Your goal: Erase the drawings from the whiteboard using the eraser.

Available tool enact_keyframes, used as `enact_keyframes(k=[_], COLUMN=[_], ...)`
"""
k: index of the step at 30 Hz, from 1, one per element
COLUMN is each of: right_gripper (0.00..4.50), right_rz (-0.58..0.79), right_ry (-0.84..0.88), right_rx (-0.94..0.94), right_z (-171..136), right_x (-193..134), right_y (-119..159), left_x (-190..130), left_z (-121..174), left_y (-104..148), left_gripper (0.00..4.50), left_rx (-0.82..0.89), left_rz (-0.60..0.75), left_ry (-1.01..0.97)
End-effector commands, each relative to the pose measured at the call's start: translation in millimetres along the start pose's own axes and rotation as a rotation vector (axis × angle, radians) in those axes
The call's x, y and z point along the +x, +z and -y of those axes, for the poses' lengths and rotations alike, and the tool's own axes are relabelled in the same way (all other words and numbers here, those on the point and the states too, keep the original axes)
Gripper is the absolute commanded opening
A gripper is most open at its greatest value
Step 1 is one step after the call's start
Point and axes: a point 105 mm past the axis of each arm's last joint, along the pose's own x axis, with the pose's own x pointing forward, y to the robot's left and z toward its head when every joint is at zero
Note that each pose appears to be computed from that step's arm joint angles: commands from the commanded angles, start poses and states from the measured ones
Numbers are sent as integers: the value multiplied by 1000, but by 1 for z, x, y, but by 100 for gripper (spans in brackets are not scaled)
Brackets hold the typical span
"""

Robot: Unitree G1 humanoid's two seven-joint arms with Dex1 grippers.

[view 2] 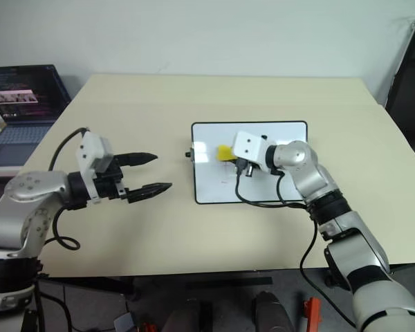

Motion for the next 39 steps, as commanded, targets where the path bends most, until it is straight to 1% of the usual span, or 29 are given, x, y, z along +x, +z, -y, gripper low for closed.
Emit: enact_keyframes(k=[1,3,5,8,16,21,24,29,31,33,35,36,39], right_gripper=[107,107,107,107,107,106,104,104,104,104,103,103,102], right_rz=[-90,-128,-148,-157,-200,-221,-217,-179,-151,-98,-57,-41,-38], right_ry=[87,156,201,211,-48,-124,-103,19,-3,-62,-84,-82,-65], right_rx=[-15,-27,-33,-43,-39,-47,-52,-64,-27,32,64,88,107], right_z=[-26,-44,-54,-54,11,30,24,-9,-5,14,24,26,25], right_x=[7,6,3,-1,-3,-7,-7,-6,-16,-43,-64,-81,-115], right_y=[-24,-35,-41,-43,-38,-37,-37,-33,-30,-24,-17,-15,-13], left_x=[-2,-2,-2,-2,2,3,3,6,6,5,3,1,-3], left_z=[3,3,3,4,3,2,0,-3,-4,-9,-11,-11,-12], left_y=[13,13,13,13,14,15,16,17,17,21,24,25,24], left_gripper=[450,450,450,450,450,450,450,450,450,450,450,450,450], left_rx=[36,34,33,32,34,36,41,51,57,72,82,85,88], left_rz=[34,34,34,33,40,41,40,41,33,30,33,33,29], left_ry=[1,1,1,2,-2,-4,-8,-20,-29,-29,-28,-27,-24])
